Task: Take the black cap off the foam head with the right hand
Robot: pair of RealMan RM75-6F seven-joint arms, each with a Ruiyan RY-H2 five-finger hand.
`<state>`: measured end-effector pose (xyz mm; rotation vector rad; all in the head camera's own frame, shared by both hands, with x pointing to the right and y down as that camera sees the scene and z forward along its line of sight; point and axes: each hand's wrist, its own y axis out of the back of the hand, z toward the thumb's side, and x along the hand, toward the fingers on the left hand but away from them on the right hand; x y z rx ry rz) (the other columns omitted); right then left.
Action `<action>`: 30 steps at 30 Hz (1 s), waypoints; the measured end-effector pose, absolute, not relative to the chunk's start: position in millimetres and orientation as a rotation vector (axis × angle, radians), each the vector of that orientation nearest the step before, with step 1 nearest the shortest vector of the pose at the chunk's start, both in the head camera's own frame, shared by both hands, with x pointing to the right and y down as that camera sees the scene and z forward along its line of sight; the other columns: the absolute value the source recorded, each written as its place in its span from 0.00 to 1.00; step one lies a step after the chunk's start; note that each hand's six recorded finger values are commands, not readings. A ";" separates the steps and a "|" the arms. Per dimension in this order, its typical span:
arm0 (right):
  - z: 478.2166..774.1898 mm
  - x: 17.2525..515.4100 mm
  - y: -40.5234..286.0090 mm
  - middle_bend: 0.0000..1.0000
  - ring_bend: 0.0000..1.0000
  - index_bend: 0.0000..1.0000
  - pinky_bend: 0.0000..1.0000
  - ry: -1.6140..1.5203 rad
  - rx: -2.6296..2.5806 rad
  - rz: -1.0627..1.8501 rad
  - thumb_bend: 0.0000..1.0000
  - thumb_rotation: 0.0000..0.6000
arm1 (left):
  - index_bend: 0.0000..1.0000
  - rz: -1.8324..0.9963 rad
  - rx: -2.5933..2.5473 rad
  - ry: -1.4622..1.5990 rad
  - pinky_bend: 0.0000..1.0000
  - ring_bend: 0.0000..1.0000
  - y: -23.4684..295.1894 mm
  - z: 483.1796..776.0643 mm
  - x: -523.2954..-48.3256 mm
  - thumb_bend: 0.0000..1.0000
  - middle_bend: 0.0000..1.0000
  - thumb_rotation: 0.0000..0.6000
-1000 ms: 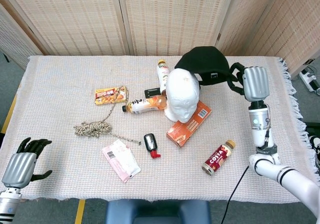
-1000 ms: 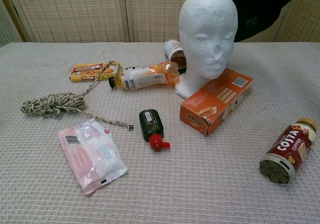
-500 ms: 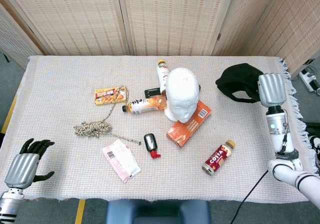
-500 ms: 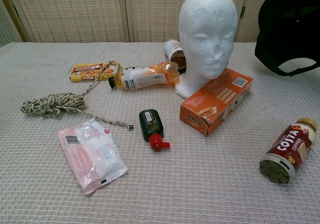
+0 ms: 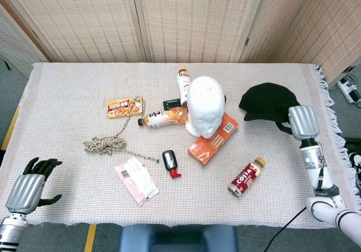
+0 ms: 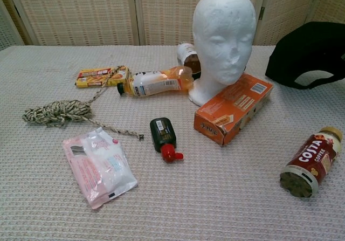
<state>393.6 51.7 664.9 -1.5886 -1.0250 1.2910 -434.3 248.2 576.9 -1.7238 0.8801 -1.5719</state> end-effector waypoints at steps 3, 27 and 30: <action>674.9 395.4 58.5 1.00 1.00 0.78 1.00 -1.016 -1.604 1.323 0.84 1.00 | 0.23 -1.575 -1.723 0.879 0.12 0.19 249.1 576.6 -434.9 0.07 0.21 1.00; 703.8 414.5 90.8 0.37 0.32 0.11 0.59 -0.714 -1.732 1.636 0.07 0.78 | 0.23 -1.573 -1.734 0.867 0.12 0.19 250.1 577.8 -431.0 0.07 0.21 1.00; 692.3 418.2 97.1 0.33 0.26 0.09 0.49 -0.693 -1.729 1.638 0.07 0.78 | 0.23 -1.574 -1.734 0.868 0.12 0.19 250.1 577.9 -431.4 0.07 0.21 1.00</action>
